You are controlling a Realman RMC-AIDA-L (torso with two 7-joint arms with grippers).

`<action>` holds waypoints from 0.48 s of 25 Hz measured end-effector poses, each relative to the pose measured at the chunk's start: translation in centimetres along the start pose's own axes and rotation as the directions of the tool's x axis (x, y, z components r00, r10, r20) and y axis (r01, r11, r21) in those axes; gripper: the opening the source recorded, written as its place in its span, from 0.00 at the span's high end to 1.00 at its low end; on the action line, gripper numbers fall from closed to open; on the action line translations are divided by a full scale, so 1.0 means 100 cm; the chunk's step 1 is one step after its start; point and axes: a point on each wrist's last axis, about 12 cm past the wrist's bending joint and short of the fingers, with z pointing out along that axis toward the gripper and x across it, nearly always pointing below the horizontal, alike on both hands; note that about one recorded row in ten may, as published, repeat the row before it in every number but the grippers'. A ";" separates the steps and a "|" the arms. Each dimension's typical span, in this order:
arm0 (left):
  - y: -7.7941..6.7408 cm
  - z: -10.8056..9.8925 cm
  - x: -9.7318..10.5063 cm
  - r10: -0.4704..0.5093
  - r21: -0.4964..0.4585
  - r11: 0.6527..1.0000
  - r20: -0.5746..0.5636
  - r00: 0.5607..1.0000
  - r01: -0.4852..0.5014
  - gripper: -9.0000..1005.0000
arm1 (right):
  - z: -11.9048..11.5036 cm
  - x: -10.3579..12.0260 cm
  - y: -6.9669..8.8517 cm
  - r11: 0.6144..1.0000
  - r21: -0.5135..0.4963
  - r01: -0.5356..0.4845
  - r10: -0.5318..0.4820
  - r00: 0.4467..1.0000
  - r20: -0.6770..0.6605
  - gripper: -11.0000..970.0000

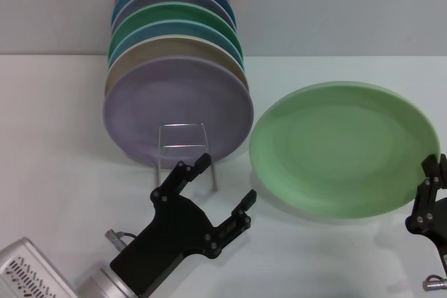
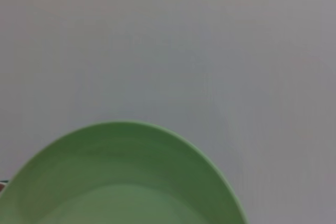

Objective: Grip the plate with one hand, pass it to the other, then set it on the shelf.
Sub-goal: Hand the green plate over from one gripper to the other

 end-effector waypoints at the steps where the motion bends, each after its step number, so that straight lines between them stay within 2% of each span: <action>1: 0.000 0.001 0.000 0.000 0.004 1.000 0.000 1.000 0.000 0.22 | 0.000 0.000 0.000 1.000 0.000 0.003 -0.003 1.000 0.000 0.97; 12: -0.001 0.013 0.002 -0.002 0.030 1.000 -0.037 0.999 0.003 0.22 | -0.001 0.000 0.003 1.000 -0.008 0.003 -0.003 1.000 -0.008 0.97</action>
